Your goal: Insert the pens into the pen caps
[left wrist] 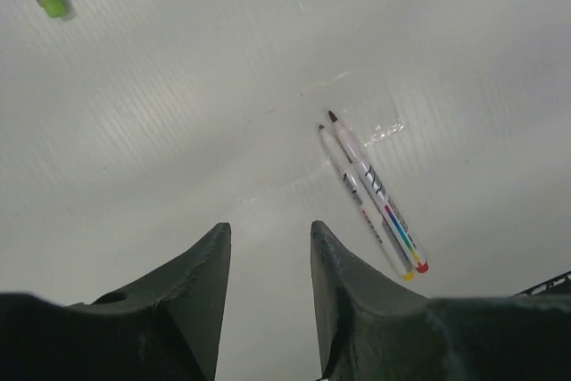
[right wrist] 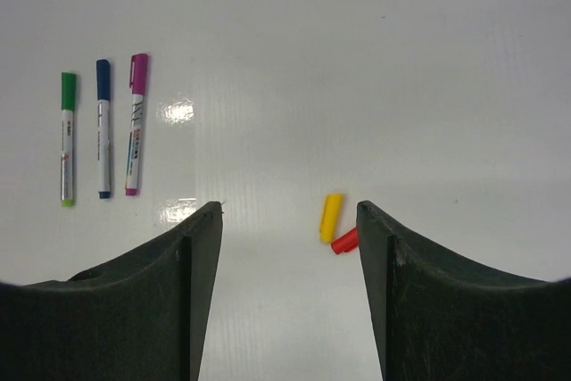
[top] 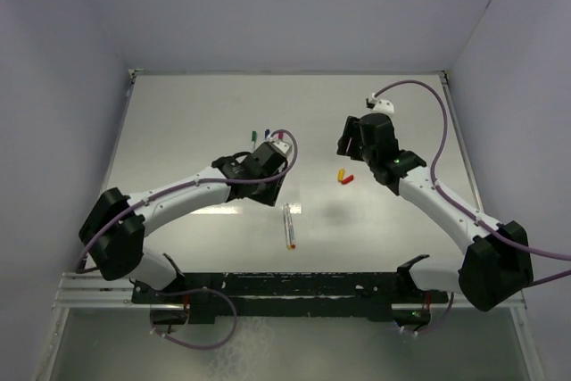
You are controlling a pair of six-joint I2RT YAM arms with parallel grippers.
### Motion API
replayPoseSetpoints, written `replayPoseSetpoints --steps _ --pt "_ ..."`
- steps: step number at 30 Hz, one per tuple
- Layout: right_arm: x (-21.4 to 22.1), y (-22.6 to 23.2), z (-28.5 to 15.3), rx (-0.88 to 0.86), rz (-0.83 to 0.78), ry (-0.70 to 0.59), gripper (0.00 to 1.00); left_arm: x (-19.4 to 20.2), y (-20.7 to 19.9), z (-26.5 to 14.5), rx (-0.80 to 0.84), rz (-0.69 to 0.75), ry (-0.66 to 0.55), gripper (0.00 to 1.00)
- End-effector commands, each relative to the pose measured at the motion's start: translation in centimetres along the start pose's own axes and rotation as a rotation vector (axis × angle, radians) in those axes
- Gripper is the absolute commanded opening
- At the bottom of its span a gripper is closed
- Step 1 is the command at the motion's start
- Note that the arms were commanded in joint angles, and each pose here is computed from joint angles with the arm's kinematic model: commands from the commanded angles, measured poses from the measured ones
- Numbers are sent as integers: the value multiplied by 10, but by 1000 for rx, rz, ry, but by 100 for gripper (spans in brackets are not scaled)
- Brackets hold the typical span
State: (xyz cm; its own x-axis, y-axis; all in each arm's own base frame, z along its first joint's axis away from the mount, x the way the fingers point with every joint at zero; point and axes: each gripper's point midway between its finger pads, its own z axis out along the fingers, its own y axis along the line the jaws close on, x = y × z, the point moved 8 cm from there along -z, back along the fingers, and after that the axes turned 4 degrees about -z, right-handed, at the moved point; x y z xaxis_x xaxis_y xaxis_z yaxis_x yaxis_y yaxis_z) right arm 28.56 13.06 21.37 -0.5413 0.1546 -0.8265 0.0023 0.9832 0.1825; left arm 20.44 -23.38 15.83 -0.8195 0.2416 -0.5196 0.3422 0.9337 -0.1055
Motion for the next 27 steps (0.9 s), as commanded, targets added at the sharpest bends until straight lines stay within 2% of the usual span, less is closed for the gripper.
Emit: replayPoseSetpoints --steps 1,10,27 --pt "-7 -2 -4 24 41 -42 63 10 -1 -16 88 -51 12 44" --pt "-4 1 -2 3 54 -27 63 21 -17 5 201 -56 53 44" --pt "-3 -3 -6 14 45 -28 62 45 -33 38 192 2 157 45"
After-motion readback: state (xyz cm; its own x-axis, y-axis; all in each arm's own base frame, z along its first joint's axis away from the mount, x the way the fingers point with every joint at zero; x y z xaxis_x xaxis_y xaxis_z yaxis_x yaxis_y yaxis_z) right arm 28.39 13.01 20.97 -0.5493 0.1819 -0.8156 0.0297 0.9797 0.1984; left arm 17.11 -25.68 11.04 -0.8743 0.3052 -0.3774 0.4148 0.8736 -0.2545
